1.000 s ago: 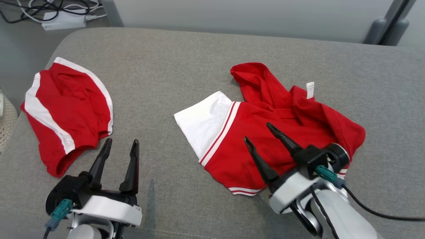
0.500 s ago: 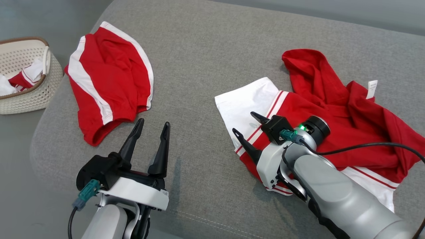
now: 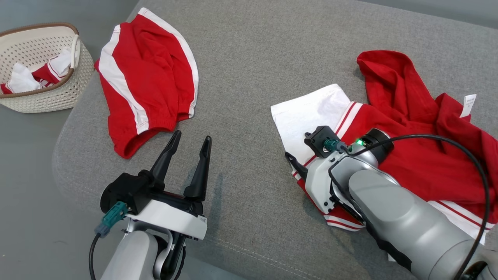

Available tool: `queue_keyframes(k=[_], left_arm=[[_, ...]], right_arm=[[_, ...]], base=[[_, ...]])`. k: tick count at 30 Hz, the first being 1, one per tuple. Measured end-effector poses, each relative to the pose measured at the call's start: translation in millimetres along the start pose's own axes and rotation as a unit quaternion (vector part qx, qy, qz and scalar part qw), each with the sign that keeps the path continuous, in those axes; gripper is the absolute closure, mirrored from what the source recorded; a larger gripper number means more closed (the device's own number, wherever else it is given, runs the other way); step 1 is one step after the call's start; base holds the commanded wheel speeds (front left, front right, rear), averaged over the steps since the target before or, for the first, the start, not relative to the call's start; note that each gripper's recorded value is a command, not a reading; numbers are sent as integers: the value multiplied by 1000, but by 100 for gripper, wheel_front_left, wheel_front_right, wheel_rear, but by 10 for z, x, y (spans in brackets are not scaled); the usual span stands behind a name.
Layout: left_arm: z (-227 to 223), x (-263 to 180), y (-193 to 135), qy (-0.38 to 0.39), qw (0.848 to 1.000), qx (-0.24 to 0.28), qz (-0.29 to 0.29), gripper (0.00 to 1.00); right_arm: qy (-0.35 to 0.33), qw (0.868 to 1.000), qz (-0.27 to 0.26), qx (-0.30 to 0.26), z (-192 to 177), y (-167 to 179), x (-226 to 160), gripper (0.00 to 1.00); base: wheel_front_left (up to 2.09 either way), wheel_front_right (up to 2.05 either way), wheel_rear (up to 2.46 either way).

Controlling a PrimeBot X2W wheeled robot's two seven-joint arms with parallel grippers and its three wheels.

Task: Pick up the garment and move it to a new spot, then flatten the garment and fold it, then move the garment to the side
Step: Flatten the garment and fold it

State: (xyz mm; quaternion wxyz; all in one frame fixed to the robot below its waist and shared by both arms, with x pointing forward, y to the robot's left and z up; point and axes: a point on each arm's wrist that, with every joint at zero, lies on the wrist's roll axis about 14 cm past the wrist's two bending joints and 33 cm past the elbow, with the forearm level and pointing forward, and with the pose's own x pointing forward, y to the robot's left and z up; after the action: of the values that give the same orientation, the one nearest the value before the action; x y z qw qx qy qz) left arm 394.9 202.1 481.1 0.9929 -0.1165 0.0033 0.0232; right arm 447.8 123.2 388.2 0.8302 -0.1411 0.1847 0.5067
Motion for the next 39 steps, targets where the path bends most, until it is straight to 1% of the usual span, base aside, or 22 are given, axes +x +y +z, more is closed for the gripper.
queue_keyframes(k=[3,4,5,6,11,13,16,19,23,26,27,29,31,32,34,35,37,39], left_arm=[[-13,3,-1,2,1000,1,-1,0],[-18,3,4,2,1000,0,-1,0],[-18,4,10,2,1000,0,0,0],[-18,3,11,2,1000,0,1,0],[-22,14,-19,2,1000,0,-6,0],[-22,18,-31,2,1000,0,-9,0],[-12,27,-42,0,1000,0,-11,0],[6,37,-54,-3,1000,-2,-12,0],[15,62,-88,-6,1000,-4,-17,0],[-2,105,-162,-5,1000,-1,-28,0],[-8,123,-189,-5,999,-1,-33,0],[-24,162,-248,-4,999,-1,-42,0],[-55,200,-319,-2,999,-4,-52,0],[-71,217,-357,0,998,-5,-57,0],[-104,246,-434,3,998,-8,-68,0],[-104,246,-434,3,998,-8,-68,0],[-129,272,-500,6,997,-11,-77,0],[-155,291,-556,8,996,-12,-85,0]], right_arm=[[23,1000,5,-20,-33,11,8,0],[30,999,5,-25,-31,-4,7,30],[35,999,5,-28,-35,-10,4,75],[37,999,6,-29,-34,-1,2,100],[51,999,-2,-15,-70,-38,-18,100],[43,999,-9,-2,-44,-78,-30,100],[23,999,-33,23,-9,-226,-84,100],[-23,996,-61,54,134,-399,-153,100],[-102,985,-99,95,489,-653,-267,100],[-164,971,-130,119,841,-926,-415,100],[-193,962,-141,127,1003,-1044,-503,100],[-249,944,-177,122,1277,-1372,-786,100],[-285,924,-229,112,1366,-1760,-1171,100],[-296,913,-257,110,1342,-1939,-1375,100],[-300,895,-313,108,1151,-2225,-1764,100],[-300,895,-313,108,1151,-2225,-1764,100],[-287,878,-365,118,833,-2420,-2096,100],[-265,863,-409,136,465,-2526,-2370,100]], base=[[0,0,0],[0,0,0],[0,0,0],[0,0,0],[0,0,0],[0,0,0],[0,0,0],[0,0,0],[0,0,0],[0,0,0],[0,0,0],[0,0,0],[0,0,0],[0,0,0],[0,0,0],[0,0,0],[0,0,0],[0,0,0]])
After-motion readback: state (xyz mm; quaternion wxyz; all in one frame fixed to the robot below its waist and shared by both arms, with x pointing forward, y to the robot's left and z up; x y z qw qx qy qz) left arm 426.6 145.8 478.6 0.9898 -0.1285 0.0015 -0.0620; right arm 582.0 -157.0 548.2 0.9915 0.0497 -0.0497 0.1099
